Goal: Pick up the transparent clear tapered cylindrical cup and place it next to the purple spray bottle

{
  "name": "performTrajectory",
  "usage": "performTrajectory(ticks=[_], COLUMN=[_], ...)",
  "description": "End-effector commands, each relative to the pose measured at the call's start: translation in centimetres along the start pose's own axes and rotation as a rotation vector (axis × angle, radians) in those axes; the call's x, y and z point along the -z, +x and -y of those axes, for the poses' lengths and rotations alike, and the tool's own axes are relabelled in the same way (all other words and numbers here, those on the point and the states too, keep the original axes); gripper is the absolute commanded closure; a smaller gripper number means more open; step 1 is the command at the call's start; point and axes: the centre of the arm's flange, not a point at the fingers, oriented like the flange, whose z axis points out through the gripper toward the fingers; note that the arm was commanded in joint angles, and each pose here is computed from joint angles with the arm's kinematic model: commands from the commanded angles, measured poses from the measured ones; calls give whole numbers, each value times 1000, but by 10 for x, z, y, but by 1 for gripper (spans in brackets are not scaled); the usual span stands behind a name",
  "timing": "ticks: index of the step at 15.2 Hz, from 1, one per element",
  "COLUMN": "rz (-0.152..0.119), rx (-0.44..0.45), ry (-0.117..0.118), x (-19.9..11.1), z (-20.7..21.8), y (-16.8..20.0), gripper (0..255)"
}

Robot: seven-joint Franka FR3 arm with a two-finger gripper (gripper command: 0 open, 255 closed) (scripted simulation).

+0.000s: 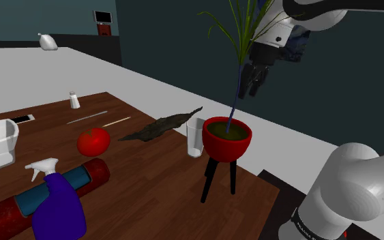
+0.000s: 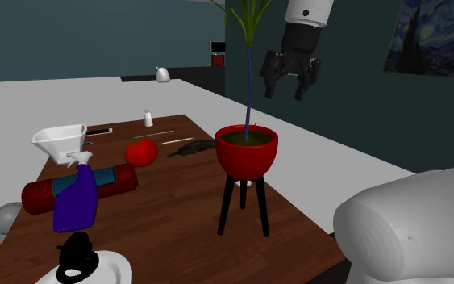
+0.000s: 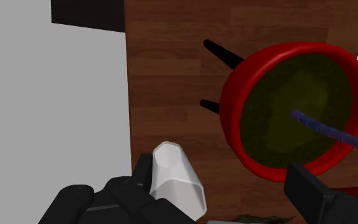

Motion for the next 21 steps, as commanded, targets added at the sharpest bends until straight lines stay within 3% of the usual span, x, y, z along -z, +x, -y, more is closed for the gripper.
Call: performTrajectory(ticks=[1, 21], rz=[0, 27], rx=[0, 78], ry=[0, -39], x=[0, -185], z=[0, -66], y=[0, 163], gripper=[0, 0])
